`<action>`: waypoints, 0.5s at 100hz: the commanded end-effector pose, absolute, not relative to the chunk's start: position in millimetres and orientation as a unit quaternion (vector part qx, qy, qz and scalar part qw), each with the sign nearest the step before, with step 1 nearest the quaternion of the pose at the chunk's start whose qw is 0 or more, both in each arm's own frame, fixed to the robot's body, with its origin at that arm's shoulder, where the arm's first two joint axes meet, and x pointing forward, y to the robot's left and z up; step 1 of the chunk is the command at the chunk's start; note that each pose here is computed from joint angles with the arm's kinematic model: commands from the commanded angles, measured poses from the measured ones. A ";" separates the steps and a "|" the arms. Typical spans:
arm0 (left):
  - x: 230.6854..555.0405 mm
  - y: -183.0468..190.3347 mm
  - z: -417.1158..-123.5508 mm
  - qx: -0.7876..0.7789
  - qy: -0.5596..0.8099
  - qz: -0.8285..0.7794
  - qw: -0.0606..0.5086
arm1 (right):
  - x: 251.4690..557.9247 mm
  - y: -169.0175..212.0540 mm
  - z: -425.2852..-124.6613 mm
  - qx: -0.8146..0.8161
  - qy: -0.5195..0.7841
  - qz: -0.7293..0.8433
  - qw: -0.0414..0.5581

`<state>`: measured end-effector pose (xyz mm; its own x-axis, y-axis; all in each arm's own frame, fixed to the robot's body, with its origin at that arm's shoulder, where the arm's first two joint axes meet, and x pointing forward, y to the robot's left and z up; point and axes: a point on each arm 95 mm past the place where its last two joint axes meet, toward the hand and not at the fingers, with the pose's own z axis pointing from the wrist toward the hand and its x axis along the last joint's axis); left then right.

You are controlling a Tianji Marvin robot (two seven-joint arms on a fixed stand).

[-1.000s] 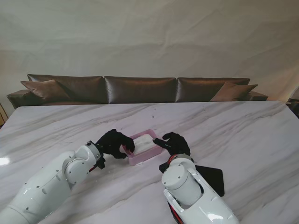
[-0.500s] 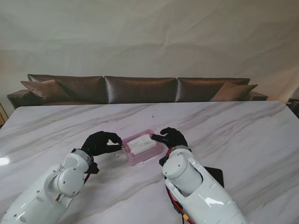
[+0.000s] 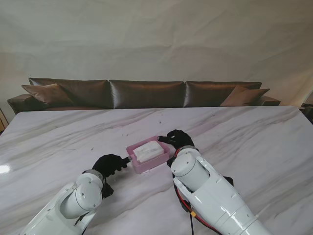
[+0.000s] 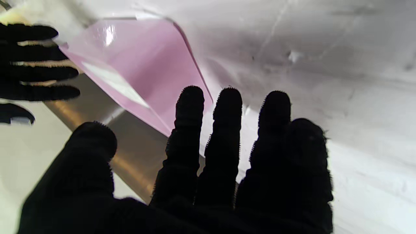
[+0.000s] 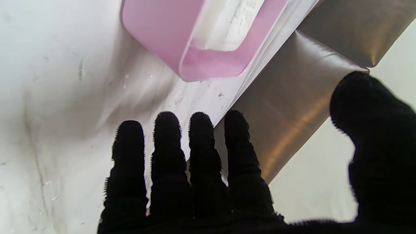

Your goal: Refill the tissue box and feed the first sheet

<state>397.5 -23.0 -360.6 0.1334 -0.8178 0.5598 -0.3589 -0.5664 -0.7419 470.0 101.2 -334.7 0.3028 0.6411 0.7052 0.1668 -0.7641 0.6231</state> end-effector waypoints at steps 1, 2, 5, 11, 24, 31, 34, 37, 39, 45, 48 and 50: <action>402.6 -28.1 -363.6 -0.723 0.414 -0.510 0.214 | 470.4 107.6 -335.9 0.778 0.264 0.532 0.206; 403.5 -28.4 -363.9 -0.723 0.415 -0.509 0.213 | 470.3 107.8 -336.4 0.778 0.265 0.532 0.205; 406.5 -29.0 -364.6 -0.723 0.418 -0.508 0.211 | 470.3 108.3 -338.2 0.778 0.266 0.532 0.202; 413.2 -30.5 -365.6 -0.721 0.424 -0.507 0.206 | 469.2 109.5 -341.7 0.780 0.268 0.531 0.196; 428.6 -32.9 -365.8 -0.716 0.430 -0.511 0.202 | 465.5 110.5 -348.6 0.786 0.265 0.528 0.182; 436.9 -33.9 -365.5 -0.715 0.428 -0.516 0.199 | 462.4 110.6 -351.3 0.789 0.262 0.527 0.176; 440.2 -34.4 -365.2 -0.714 0.428 -0.518 0.197 | 460.7 110.8 -352.2 0.791 0.259 0.527 0.174; 443.8 -34.8 -364.8 -0.713 0.427 -0.521 0.196 | 459.1 110.9 -352.7 0.792 0.256 0.527 0.172; 445.9 -35.1 -364.5 -0.712 0.426 -0.522 0.195 | 458.1 110.9 -353.0 0.792 0.255 0.527 0.171; 452.1 -36.1 -363.6 -0.710 0.424 -0.528 0.193 | 454.3 111.0 -353.0 0.793 0.250 0.529 0.169; 455.1 -36.7 -363.0 -0.709 0.422 -0.531 0.193 | 452.0 111.3 -352.8 0.793 0.248 0.530 0.169; 457.2 -37.0 -362.7 -0.708 0.421 -0.533 0.192 | 450.9 111.3 -352.8 0.793 0.247 0.530 0.170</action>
<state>451.3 -30.2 -368.2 0.0924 -0.8121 0.5761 -0.3942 -0.5611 -0.7278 459.2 105.4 -349.7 0.3172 0.5768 0.7527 0.1963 -0.8165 0.5430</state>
